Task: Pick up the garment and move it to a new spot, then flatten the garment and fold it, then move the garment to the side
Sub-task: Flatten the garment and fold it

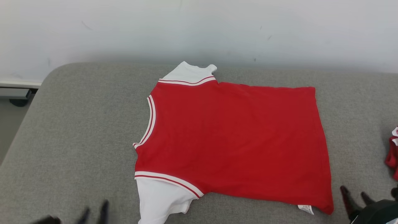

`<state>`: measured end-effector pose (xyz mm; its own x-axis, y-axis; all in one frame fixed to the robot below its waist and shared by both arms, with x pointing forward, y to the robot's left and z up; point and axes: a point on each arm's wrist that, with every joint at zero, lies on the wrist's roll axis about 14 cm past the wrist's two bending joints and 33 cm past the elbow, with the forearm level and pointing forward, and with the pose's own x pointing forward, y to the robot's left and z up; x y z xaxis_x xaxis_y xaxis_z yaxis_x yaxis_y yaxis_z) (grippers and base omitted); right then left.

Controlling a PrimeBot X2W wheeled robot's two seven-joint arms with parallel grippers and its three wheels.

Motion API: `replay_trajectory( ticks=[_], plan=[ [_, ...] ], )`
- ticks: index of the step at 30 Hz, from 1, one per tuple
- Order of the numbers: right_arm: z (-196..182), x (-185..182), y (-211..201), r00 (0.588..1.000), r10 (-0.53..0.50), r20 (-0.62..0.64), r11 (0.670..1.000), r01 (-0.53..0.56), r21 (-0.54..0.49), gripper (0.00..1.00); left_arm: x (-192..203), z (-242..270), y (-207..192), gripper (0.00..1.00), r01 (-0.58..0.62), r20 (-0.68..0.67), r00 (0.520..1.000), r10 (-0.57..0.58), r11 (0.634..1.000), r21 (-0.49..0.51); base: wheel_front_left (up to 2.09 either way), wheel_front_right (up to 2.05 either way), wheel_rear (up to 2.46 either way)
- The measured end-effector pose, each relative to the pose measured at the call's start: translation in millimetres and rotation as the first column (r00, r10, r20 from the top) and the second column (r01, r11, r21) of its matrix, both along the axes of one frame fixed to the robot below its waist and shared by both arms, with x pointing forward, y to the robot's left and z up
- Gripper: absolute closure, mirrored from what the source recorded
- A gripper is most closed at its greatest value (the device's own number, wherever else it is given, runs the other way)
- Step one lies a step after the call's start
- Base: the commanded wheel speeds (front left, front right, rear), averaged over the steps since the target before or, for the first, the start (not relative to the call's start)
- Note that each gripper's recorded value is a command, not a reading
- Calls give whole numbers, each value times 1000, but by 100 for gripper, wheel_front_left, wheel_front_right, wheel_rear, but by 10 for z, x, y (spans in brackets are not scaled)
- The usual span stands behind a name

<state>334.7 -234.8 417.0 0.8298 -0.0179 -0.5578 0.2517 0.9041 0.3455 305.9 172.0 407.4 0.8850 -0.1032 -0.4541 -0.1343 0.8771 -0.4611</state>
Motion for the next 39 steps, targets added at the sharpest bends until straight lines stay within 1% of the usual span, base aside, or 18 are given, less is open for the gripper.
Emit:
replay_trajectory(
  ticks=[2, 4, 6, 10, 13, 18, 21, 24, 28, 30, 33, 35, 39],
  plan=[
    [110, 47, -96, 998, -29, 55, 999, 31, -38, 0, 216, 302, 135, 0, -41, 145, 989, 33, 998, 56, 0, 0, 0],
    [257, 122, -113, 992, -43, 123, 997, 50, -62, 0, 372, 596, 185, 0, -60, 274, 961, 28, 992, 111, 0, 0, 0],
    [428, 204, -100, 978, -56, 200, 995, 71, -68, 0, 433, 817, 193, 0, -80, 373, 928, 18, 986, 149, 0, 0, 0],
    [739, 292, -4, 945, -37, 326, 994, 70, -90, 0, 461, 1112, 107, 0, -87, 497, 867, -27, 975, 205, 0, 0, 0],
    [856, 288, 107, 922, -26, 387, 993, 68, -95, 0, 441, 1184, 10, 0, -71, 530, 844, -84, 962, 265, 0, 0, 0],
    [953, 232, 229, 892, -36, 451, 993, 82, -83, 0, 443, 1216, -76, 0, -61, 542, 833, -114, 954, 293, 0, 0, 0],
    [938, 187, 327, 887, -38, 461, 995, 78, -68, 0, 447, 1190, -90, 0, -56, 534, 836, -129, 947, 317, 0, 0, 0],
    [946, 136, 327, 878, -47, 477, 994, 91, -68, 0, 460, 1177, -106, 0, -51, 528, 837, -142, 941, 335, 0, 0, 0],
    [945, 70, 330, 870, -42, 491, 991, 98, -88, 0, 467, 1124, -190, 0, -18, 501, 848, -172, 936, 352, 0, 0, 0],
    [951, 36, 320, 866, -30, 500, 988, 103, -118, 0, 469, 1054, -231, 0, 3, 470, 864, -181, 935, 354, 0, 0, 0],
    [918, 4, 290, 867, -28, 497, 984, 111, -139, 0, 471, 987, -282, 0, 19, 441, 879, -180, 938, 345, 0, 0, 0],
    [922, -5, 277, 864, -25, 504, 981, 117, -152, 0, 472, 935, -279, 0, 24, 420, 889, -183, 934, 355, 0, 0, 0],
    [868, -23, 253, 869, -26, 494, 978, 124, -166, 0, 474, 859, -266, 0, 31, 386, 903, -188, 926, 377, 0, 0, 0]
  ],
)
